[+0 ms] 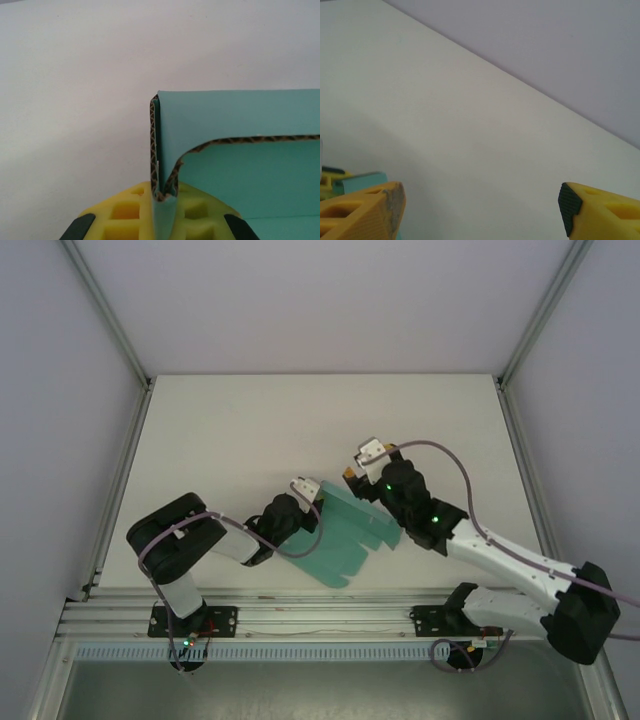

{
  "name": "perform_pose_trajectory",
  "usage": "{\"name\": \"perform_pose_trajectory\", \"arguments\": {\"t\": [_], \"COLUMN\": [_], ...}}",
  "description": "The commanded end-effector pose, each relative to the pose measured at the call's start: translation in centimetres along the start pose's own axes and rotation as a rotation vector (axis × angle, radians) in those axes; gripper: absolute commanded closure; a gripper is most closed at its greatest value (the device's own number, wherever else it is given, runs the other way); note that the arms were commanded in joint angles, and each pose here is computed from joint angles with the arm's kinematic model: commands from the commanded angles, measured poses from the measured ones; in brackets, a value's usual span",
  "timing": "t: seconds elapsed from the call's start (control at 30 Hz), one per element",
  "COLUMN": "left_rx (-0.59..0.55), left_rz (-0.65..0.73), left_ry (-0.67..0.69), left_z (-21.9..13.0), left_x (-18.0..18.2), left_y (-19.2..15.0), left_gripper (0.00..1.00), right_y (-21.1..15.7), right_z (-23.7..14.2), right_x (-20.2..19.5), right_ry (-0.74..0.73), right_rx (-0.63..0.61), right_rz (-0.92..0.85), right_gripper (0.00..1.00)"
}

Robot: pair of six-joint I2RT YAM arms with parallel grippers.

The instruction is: Assemble paper box

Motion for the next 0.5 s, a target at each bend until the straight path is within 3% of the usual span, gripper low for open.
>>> {"name": "perform_pose_trajectory", "arguments": {"t": [0.0,0.27,0.47], "left_rx": [-0.03,-0.017,0.001], "left_rz": [-0.025,-0.033,-0.048], "left_ry": [-0.016,-0.022,0.007], "left_z": [0.3,0.5,0.9], "left_x": [-0.3,-0.5,-0.3], "left_y": [-0.1,-0.8,-0.9], "left_gripper": [1.0,1.0,1.0], "right_y": [0.8,-1.7,-4.1], "right_z": [1.8,6.5,7.8], "right_x": [0.8,3.0,5.1], "right_ry": [0.067,0.112,0.259], "right_rx": [0.05,0.192,0.265], "right_rz": [0.064,-0.009,-0.087], "right_gripper": [0.2,0.2,0.29]}}
Point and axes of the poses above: each hand's point on the last joint's axis, 136 mm out from that joint toward the fingers, its own z axis out along the fingers, its own x axis along the line the jaws close on, y = z × x, the point moved 10 cm from there along -z, back along the fingers, and after that the axes turned 7 degrees about -z, right-handed, at the moved point
